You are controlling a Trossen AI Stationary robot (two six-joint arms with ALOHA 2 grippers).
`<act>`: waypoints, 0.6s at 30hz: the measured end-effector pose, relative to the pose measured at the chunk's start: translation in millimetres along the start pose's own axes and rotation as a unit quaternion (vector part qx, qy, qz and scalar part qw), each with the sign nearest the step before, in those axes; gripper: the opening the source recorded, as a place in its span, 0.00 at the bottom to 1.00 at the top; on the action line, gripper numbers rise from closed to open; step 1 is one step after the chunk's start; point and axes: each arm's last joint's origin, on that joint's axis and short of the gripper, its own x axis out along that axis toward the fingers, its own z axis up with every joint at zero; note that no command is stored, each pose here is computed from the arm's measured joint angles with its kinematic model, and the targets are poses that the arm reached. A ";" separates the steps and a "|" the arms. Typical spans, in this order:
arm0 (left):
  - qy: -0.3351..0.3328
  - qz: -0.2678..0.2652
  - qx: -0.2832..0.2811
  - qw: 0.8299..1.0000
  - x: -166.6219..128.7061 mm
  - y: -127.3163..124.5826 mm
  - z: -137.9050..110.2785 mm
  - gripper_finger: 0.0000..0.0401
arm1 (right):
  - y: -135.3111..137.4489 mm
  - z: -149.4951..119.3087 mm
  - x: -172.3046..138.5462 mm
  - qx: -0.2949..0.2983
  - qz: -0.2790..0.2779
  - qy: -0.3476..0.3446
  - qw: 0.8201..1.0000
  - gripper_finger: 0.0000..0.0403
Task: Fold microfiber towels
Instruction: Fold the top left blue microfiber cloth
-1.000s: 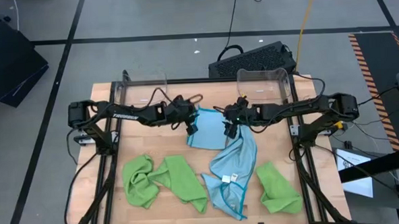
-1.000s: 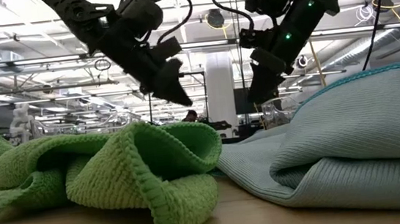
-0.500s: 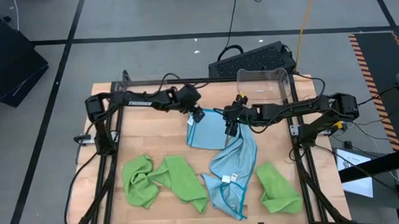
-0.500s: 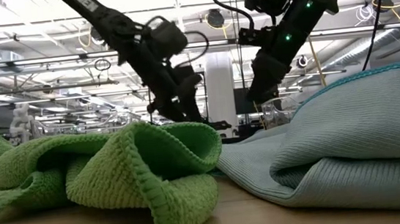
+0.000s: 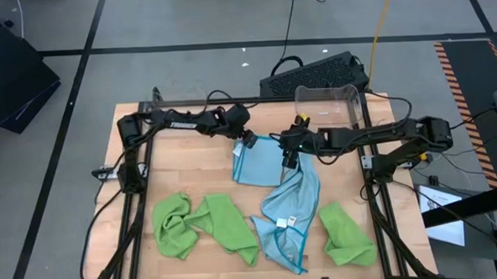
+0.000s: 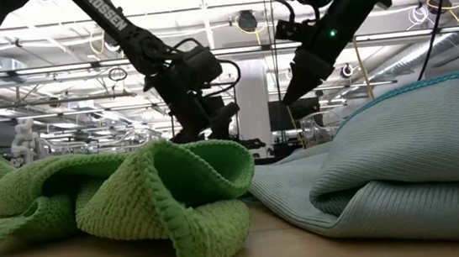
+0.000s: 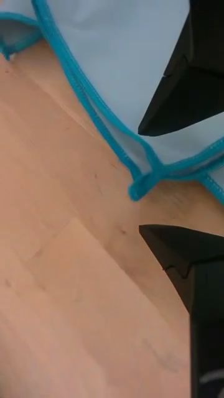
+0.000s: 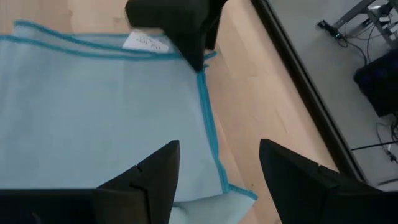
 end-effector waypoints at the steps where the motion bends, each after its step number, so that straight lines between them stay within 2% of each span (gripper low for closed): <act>1: 0.005 0.000 -0.001 1.000 0.6 0.1 -1.1 0.62 | -0.4 0.6 -0.9 0.001 0.000 -0.003 1.000 0.53; 5: 0.010 -0.013 -0.008 1.000 2.5 -1.3 -2.2 0.61 | -0.8 1.2 -1.8 0.003 0.000 -0.006 1.000 0.53; 10: 0.025 -0.017 -0.012 0.999 12.1 1.3 -6.6 0.54 | -0.9 1.5 -1.9 0.005 0.000 -0.007 1.000 0.53; 15: 0.023 -0.017 -0.005 1.000 15.4 3.5 -6.5 0.43 | -0.9 1.5 -1.9 0.004 0.000 -0.007 1.000 0.53; 18: 0.021 -0.017 0.018 0.999 15.9 3.2 -6.4 0.32 | -0.9 1.5 -1.9 0.004 0.000 -0.007 1.000 0.53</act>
